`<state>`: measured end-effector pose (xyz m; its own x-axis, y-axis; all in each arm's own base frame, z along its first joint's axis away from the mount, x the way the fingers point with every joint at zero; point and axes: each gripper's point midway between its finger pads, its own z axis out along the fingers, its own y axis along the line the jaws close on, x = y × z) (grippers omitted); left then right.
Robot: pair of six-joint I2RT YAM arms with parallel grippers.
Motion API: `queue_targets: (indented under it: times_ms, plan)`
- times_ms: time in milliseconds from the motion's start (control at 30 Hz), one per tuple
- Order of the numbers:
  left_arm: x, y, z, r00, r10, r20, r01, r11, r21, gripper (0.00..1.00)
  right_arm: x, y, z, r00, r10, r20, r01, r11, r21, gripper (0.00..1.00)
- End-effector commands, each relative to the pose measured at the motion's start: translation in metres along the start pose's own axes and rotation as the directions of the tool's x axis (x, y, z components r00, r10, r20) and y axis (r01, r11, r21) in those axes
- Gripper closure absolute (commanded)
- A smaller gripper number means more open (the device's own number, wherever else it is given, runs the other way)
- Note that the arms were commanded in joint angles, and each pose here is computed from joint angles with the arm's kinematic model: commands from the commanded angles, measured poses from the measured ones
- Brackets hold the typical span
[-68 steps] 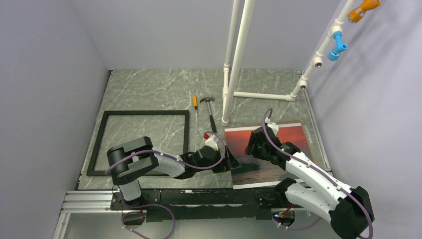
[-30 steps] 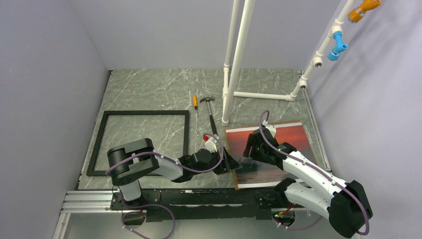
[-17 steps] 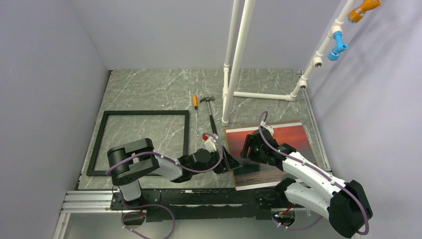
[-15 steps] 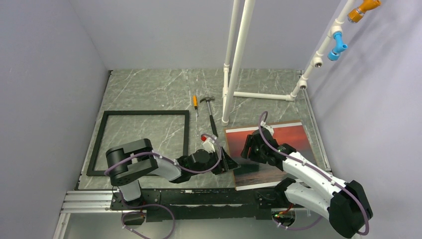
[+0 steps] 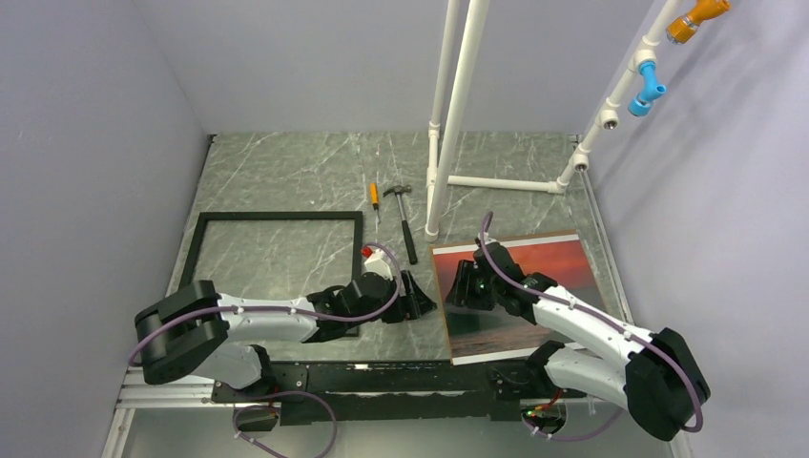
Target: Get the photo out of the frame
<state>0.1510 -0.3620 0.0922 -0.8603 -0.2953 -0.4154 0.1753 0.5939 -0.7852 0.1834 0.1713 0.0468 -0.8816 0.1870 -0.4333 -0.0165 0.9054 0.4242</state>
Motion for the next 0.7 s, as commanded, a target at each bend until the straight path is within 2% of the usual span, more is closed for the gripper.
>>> queue_targets:
  times_ms: [0, 67, 167, 233, 367, 567, 667]
  plan:
    - [-0.005, 0.014, -0.009, 0.997, 0.078, 0.003, -0.077, 0.995, -0.064, 0.19, -0.015, 0.044, -0.001, 0.997, -0.061, 0.039, 0.067, 0.983, -0.172, 0.50]
    - [-0.005, 0.014, -0.010, 0.997, 0.080, 0.000, -0.080, 0.995, -0.059, 0.19, -0.010, 0.056, 0.002, 0.997, -0.071, 0.012, 0.072, 0.969, -0.238, 0.58]
    - [-0.005, 0.014, -0.010, 0.997, 0.077, 0.001, -0.077, 0.996, -0.052, 0.19, -0.005, 0.063, 0.007, 0.997, -0.077, -0.013, 0.071, 0.965, -0.254, 0.79]
    - [-0.005, 0.013, -0.010, 0.997, 0.077, -0.003, -0.077, 0.996, -0.049, 0.19, -0.003, 0.062, 0.010, 0.997, -0.080, -0.016, 0.073, 0.968, -0.241, 0.84]
    - [-0.003, 0.010, -0.008, 0.997, 0.078, -0.018, -0.078, 0.996, -0.036, 0.19, 0.000, 0.059, 0.013, 0.995, -0.095, -0.022, 0.088, 0.972, -0.218, 0.92]
    - [0.003, 0.005, -0.003, 0.997, 0.064, -0.042, -0.064, 0.998, -0.006, 0.17, 0.006, 0.050, 0.019, 0.995, -0.089, -0.036, 0.081, 0.981, -0.179, 0.92]
    - [0.008, 0.001, -0.001, 0.996, 0.053, -0.068, -0.052, 0.998, 0.020, 0.17, 0.006, 0.033, 0.021, 0.997, -0.071, -0.037, 0.067, 0.994, -0.086, 0.91]
